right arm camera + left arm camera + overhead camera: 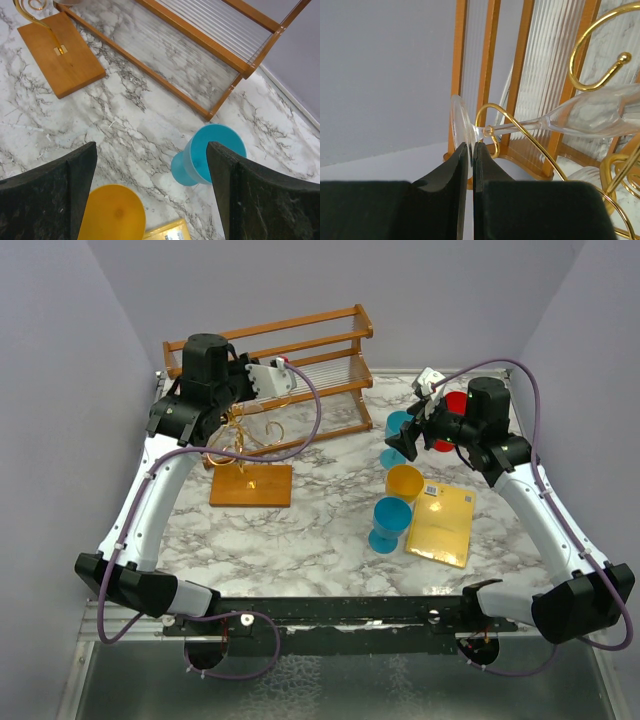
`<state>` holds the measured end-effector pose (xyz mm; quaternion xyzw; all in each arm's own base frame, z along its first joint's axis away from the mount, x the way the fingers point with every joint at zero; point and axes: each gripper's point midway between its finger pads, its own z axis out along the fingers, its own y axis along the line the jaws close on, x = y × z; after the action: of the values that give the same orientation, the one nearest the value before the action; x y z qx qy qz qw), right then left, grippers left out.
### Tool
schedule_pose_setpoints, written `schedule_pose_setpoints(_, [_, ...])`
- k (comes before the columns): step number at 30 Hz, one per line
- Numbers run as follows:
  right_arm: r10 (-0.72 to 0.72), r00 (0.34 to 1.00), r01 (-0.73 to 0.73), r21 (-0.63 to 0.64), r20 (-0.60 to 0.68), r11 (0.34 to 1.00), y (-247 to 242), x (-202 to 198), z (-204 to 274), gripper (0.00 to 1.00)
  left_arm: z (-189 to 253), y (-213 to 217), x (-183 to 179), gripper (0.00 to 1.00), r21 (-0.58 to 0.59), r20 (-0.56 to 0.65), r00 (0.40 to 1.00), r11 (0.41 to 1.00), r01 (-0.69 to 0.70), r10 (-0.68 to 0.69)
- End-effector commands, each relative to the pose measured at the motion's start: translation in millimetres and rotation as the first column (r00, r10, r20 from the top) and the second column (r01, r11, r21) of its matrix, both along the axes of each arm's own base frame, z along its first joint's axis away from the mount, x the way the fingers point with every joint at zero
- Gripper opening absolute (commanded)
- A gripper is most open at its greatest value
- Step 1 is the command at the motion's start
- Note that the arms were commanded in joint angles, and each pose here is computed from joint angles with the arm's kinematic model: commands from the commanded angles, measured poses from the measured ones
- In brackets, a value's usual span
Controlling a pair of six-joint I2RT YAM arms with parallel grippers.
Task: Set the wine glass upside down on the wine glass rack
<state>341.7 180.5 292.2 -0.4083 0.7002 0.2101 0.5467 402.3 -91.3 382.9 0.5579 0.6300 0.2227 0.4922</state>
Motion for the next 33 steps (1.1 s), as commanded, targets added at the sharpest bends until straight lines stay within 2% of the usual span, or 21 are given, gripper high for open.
schedule_pose_setpoints(1, [-0.005, 1.0, 0.006, -0.009, 0.031, 1.0, -0.1, 4.8, 1.9, 0.9, 29.9, -6.9, 5.0, 0.0, -0.059, 0.112, 0.994, 0.998, 0.012, -0.006])
schedule_pose_setpoints(33, [-0.006, 1.0, 0.006, -0.009, 0.03, 1.0, -0.1, 4.7, 1.9, 0.9, 22.8, 21.3, 19.1, 0.0, -0.004, 0.101, 0.98, 0.985, -0.17, 0.169])
